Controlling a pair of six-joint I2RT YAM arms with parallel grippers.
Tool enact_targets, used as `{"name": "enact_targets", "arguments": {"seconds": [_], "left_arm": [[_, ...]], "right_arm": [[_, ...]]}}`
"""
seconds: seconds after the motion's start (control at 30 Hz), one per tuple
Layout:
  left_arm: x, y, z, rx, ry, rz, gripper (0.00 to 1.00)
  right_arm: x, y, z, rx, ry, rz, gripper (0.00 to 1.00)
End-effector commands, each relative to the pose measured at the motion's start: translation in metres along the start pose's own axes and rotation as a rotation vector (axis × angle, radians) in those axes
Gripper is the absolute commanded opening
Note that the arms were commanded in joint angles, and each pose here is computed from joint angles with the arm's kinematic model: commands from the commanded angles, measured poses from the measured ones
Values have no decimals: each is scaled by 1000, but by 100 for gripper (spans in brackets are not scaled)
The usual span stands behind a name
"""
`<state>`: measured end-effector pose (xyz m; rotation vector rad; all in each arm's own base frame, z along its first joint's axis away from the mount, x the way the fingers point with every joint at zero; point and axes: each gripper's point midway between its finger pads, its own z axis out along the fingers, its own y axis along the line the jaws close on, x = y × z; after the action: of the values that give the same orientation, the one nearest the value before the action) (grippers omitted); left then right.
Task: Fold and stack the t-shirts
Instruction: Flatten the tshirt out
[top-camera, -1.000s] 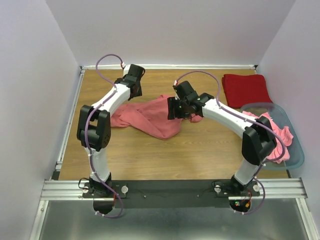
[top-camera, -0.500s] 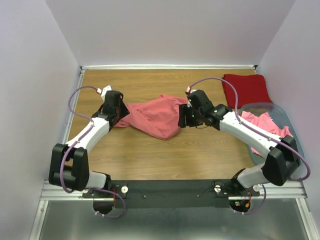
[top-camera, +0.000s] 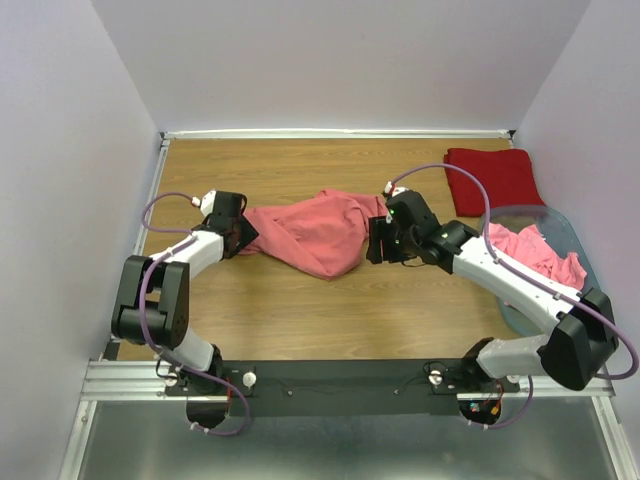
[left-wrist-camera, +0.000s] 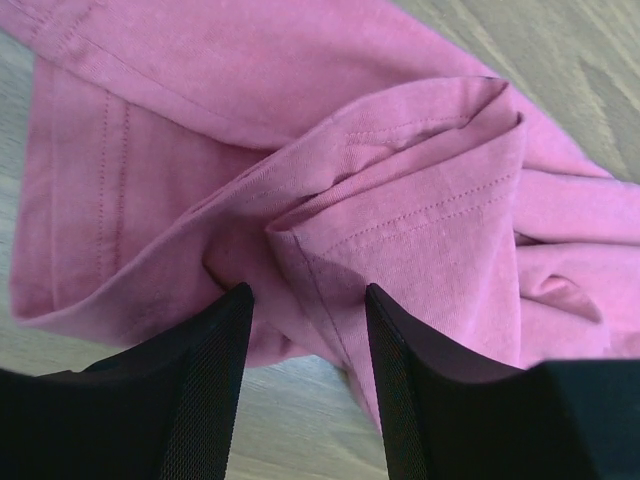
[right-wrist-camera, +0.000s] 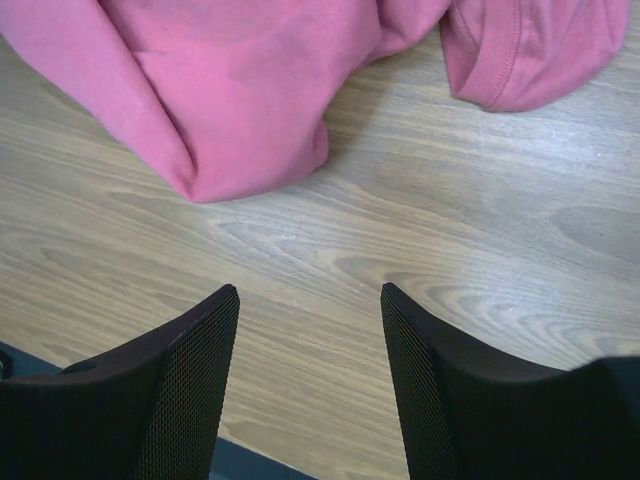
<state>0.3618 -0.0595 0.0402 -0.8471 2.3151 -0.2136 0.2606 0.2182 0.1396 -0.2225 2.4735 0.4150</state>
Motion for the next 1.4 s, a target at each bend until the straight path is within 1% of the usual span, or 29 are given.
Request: {"name": "enact_targets", "arguments": {"seconds": [0.0,0.17,0.37,0.57,1.0,1.07,1.2,1.23,1.3,1.33,1.37], "left_arm": [[-4,-5,7,12,-20,-33,58],[-10,-13,10,37,-26,-25,58],[-19,-17,8,33,-48,-23,52],[-29,-21,1,35,-71,-18,52],[-14,-3,18,-3,-24,-43,52],[-11,0,19,-4,-23,-52,50],[-11,3,19,-4,-24,-54,42],[-11,3,19,-2,-26,-55,36],[-13,2,17,3,-31,-53,32],[-15,1,15,6,-39,-54,26],[-17,0,13,9,-45,-55,23]], "right_arm": [[1,-9,-3,43,-25,17,67],[1,-10,-4,45,-28,18,67],[0,-11,-4,51,-33,17,67],[1,-12,-1,55,-27,19,67],[2,-12,2,59,-15,10,67],[4,-13,2,63,-13,11,67],[5,-14,2,65,-13,10,67],[4,-14,2,68,-14,11,67],[4,-15,2,70,-16,10,67],[4,-14,2,69,-15,11,67],[3,-14,2,68,-16,10,67]]}}
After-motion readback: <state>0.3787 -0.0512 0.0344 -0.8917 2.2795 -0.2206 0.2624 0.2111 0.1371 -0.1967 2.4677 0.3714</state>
